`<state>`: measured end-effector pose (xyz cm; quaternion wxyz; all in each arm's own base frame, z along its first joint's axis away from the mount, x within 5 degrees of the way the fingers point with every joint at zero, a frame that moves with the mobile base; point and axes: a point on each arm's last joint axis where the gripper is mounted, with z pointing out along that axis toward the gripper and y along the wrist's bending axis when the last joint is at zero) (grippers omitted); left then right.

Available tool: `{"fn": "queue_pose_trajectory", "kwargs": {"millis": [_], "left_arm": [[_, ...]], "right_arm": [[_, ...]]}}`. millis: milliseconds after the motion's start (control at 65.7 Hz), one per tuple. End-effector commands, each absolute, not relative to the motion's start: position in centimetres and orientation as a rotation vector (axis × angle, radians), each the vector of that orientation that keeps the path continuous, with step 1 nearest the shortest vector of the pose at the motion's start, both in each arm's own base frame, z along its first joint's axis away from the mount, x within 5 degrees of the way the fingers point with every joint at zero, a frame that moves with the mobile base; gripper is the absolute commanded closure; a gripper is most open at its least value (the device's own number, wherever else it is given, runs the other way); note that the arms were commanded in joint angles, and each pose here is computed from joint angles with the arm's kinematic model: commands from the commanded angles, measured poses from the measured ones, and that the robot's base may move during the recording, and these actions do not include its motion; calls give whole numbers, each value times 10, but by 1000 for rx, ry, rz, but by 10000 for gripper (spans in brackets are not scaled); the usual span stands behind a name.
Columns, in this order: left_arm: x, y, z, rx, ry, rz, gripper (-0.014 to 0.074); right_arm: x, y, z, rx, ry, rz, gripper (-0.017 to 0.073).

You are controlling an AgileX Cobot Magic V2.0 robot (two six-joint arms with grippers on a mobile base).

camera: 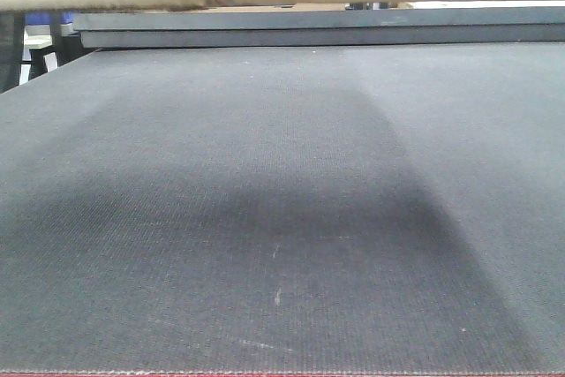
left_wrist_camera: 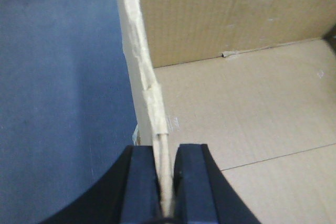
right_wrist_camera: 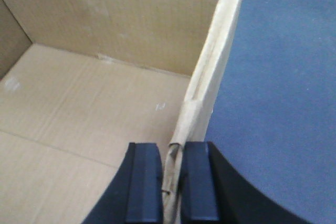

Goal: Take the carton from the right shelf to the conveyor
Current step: 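Lower the carton onto the grey conveyor belt and open both grippers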

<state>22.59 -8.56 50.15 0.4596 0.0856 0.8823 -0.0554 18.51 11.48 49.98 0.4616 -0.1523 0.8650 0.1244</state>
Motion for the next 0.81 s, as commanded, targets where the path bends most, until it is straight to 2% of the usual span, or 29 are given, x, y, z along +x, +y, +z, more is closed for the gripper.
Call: {"fn": "queue_pose_trajectory", "kwargs": {"millis": [0, 122, 381, 594, 685, 761, 792], "left_arm": [[233, -87, 505, 203, 2111, -150, 607], [259, -87, 483, 181, 2175, -111, 607], [304, -94, 413, 174, 2278, -87, 607], [320, -92, 388, 160, 2283, -83, 607], [325, -93, 382, 167, 2300, -68, 561], [327, -94, 379, 168, 2309, -66, 442], [327, -94, 379, 168, 2309, -66, 364]], "right_arm": [[192, 115, 498, -380, 2119, 282, 631], [219, 117, 480, -339, 2213, 215, 631], [292, 128, 426, -281, 2365, 111, 631], [326, 142, 386, -299, 2452, 72, 615], [333, 145, 376, -306, 2479, 61, 510], [334, 146, 373, -307, 2486, 58, 321], [334, 146, 373, -307, 2486, 58, 267]]}}
